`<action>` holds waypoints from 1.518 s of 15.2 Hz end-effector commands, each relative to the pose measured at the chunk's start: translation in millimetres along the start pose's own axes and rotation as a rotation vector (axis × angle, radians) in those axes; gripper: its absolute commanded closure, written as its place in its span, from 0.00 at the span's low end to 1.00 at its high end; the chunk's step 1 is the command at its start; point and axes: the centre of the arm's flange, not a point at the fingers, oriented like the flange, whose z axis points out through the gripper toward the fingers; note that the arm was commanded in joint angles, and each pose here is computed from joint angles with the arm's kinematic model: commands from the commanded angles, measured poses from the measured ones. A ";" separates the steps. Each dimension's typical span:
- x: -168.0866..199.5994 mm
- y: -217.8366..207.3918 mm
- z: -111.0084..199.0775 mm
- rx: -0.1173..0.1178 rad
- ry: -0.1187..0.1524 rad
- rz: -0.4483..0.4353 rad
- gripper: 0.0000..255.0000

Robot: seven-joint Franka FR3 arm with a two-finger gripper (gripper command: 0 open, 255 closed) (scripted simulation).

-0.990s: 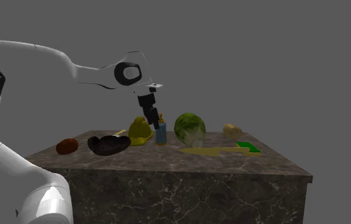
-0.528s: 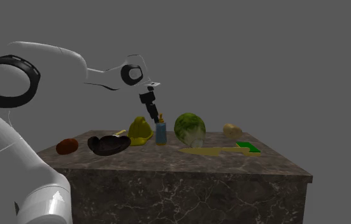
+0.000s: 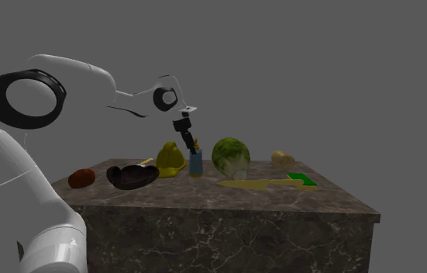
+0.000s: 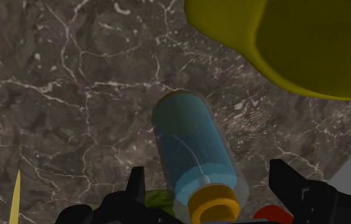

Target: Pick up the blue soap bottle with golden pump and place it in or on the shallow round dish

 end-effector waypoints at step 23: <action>5.8 -2.7 -11.7 0.000 0.000 0.000 1.00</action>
